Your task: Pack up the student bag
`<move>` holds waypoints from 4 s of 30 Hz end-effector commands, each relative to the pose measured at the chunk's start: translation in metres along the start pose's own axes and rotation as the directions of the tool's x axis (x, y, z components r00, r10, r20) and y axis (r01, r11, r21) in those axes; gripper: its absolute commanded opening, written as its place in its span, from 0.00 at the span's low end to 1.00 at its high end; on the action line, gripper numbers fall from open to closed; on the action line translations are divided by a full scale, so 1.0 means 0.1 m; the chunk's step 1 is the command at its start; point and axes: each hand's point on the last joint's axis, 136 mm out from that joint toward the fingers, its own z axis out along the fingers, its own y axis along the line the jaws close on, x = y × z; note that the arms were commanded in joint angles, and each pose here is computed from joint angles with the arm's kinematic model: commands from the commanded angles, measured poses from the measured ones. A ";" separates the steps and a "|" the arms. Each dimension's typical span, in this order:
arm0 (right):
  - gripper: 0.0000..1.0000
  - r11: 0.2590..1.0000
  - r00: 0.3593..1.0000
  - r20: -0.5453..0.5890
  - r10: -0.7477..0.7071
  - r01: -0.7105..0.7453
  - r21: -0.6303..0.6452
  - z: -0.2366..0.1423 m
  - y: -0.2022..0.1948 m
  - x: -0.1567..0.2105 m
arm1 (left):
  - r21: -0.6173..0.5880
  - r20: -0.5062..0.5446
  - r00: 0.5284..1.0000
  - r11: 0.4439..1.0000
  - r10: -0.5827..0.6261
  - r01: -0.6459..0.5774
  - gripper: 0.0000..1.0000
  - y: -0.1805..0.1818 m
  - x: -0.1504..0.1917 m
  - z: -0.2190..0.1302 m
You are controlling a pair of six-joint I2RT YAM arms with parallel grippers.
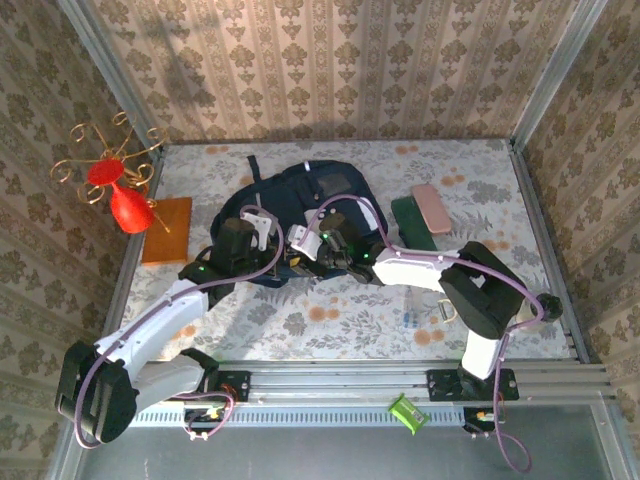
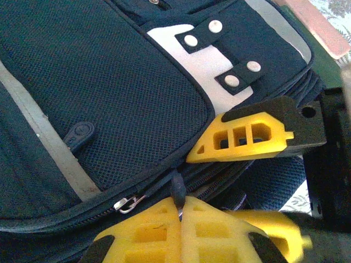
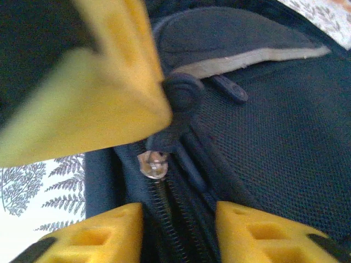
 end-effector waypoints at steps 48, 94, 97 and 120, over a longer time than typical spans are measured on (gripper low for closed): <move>0.00 0.982 0.996 0.064 0.063 -0.074 0.171 -0.32 -0.16 0.07 | 0.135 -0.207 0.976 0.986 -0.069 0.098 0.43 -0.10 0.47 0.21; 0.00 0.982 1.000 -0.003 0.027 -0.026 0.189 -0.25 -0.12 0.23 | 0.018 -0.198 0.980 0.999 -0.029 0.033 0.00 0.06 0.40 0.43; 0.00 0.979 1.000 -0.022 0.017 -0.012 0.201 -0.27 -0.14 0.28 | -0.005 -0.184 0.983 1.000 -0.025 0.024 0.00 0.12 0.39 0.36; 0.10 0.934 0.965 -0.235 -0.114 0.185 0.306 -0.42 -0.41 0.64 | -0.062 -0.170 0.982 0.996 -0.080 0.070 0.00 0.33 0.47 0.09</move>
